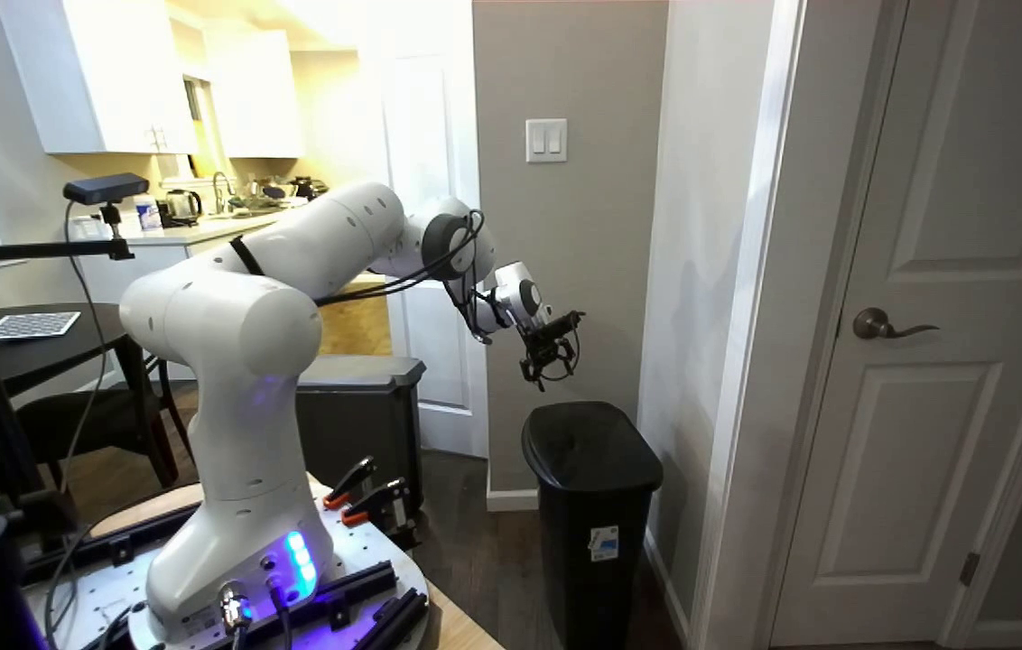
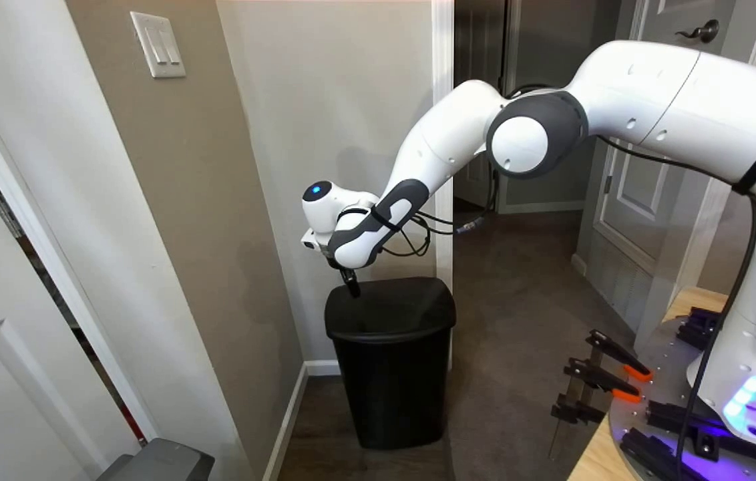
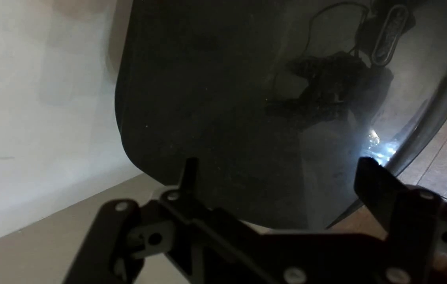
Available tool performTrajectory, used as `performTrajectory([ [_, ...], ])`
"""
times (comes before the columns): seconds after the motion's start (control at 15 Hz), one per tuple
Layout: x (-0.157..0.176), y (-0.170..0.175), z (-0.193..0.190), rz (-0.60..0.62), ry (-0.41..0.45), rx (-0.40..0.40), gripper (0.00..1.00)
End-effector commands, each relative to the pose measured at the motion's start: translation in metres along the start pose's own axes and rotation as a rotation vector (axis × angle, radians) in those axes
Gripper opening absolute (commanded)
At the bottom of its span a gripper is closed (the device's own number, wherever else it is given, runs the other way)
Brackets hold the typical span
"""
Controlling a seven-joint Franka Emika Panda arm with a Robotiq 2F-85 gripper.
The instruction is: Completely open the bin
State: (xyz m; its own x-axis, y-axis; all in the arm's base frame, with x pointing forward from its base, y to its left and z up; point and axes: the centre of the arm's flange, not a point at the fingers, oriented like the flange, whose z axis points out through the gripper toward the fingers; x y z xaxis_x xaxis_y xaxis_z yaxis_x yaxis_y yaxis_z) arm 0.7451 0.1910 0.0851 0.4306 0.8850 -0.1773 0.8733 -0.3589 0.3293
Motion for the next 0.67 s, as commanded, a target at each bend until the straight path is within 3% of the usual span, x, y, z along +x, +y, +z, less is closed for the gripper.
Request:
performTrajectory([
  [0.0,0.000,0.000,0.000,0.000,0.000,0.000,1.00],
  [0.27,0.009,-0.024,0.004,-0.006,-0.075,-0.062,1.00],
  [0.6,0.023,-0.064,0.011,0.030,-0.102,-0.091,1.00],
])
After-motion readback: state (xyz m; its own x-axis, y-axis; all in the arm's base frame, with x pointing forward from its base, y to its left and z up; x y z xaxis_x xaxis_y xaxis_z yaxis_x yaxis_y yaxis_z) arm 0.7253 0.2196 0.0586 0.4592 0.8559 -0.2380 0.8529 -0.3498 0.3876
